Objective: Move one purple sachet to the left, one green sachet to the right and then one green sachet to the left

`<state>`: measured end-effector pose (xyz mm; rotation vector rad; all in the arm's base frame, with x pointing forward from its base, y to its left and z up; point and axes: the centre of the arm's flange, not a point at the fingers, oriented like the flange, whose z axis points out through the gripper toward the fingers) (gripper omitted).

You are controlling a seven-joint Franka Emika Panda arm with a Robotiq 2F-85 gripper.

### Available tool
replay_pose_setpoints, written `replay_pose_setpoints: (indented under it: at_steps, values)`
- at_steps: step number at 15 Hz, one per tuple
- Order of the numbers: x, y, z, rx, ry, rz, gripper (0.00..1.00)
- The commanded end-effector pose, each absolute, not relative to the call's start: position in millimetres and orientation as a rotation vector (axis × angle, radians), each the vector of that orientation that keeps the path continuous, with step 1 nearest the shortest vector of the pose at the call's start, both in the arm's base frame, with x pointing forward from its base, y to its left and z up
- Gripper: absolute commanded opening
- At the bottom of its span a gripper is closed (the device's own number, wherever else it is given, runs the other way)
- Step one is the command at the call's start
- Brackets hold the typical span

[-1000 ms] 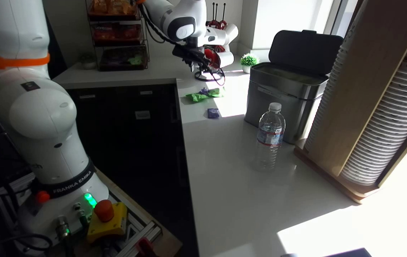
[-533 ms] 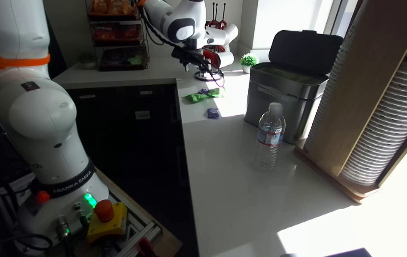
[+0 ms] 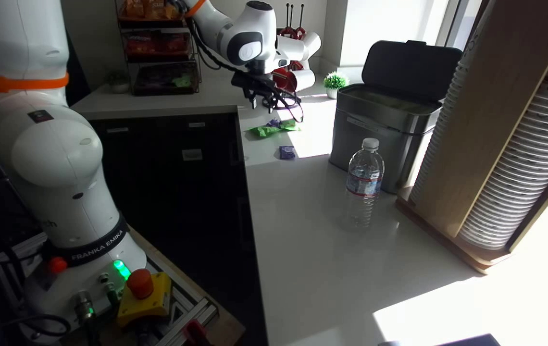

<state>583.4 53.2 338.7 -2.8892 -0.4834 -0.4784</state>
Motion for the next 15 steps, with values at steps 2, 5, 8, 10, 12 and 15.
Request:
replay_pose_setpoints:
  at_steps: [2, 5, 8, 10, 12, 15]
  values:
    - [578, 48, 317, -2.912, -0.491, -0.437, 0.27]
    - [574, 42, 305, -2.927, -0.486, -0.402, 0.05]
    - [570, 36, 296, -2.938, -0.476, -0.370, 0.00]
    - [566, 31, 294, -2.950, -0.466, -0.350, 0.00]
    - [559, 22, 294, -2.965, -0.462, -0.332, 0.00]
    - [552, 8, 295, -2.985, -0.434, -0.321, 0.00]
